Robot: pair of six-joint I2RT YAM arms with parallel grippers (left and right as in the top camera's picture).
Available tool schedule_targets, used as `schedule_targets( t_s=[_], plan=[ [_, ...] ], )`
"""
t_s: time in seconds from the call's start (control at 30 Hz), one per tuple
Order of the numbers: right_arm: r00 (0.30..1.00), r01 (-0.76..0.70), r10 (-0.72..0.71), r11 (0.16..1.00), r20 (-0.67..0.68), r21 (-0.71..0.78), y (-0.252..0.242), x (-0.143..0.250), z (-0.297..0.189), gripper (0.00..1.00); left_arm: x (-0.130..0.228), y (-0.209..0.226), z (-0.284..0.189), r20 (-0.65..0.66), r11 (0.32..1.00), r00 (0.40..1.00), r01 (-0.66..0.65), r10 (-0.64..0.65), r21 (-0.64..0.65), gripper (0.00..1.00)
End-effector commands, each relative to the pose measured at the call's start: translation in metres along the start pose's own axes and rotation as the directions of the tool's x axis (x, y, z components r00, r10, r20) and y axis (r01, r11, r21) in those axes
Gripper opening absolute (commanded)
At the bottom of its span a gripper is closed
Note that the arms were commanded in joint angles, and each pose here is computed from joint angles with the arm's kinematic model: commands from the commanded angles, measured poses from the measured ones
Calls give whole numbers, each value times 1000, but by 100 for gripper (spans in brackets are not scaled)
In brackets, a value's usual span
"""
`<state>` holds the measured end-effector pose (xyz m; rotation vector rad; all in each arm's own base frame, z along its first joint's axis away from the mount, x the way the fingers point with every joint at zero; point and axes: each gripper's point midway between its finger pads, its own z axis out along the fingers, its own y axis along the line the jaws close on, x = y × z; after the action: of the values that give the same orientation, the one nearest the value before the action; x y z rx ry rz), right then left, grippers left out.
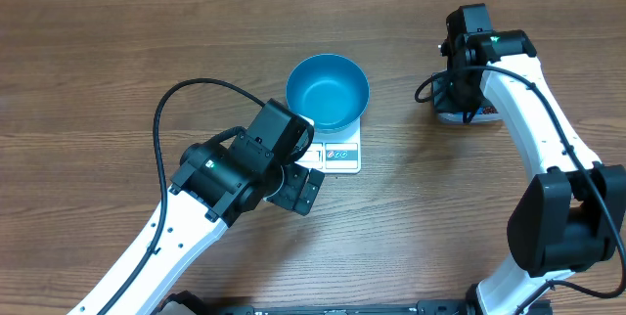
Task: Scoop item into bowl and weigh 150g on scale
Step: 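Drag the scoop through the beans to fill it with the right gripper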
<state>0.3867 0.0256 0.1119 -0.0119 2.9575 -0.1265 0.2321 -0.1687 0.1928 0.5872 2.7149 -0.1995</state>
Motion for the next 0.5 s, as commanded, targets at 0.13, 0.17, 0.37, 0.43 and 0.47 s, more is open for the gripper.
schedule_targets(
  t_s=[0.13, 0.17, 0.37, 0.43, 0.47],
  plan=[
    [1000, -22, 22, 985, -5, -172, 19, -5, -1, 4, -3, 0, -8, 27, 1000, 999, 20, -20, 12, 100],
    [999, -44, 44, 977, -7, -208, 17, -6, -1, 4, -3, 0, -8, 27, 1000, 999, 20, -20, 12, 100],
    [997, -67, 71, 930, -3, -361, 5, -9, -6, 4, -3, 0, -8, 27, 1000, 999, 20, -20, 12, 100],
    [999, -47, 53, 915, 5, -401, 4, -9, -8, 4, -3, 0, -8, 27, 1000, 999, 20, -21, 12, 100],
    [999, -42, 49, 910, 7, -412, 4, -8, -9, 4, -3, 0, -8, 27, 1000, 999, 20, -20, 12, 100]
  ],
)
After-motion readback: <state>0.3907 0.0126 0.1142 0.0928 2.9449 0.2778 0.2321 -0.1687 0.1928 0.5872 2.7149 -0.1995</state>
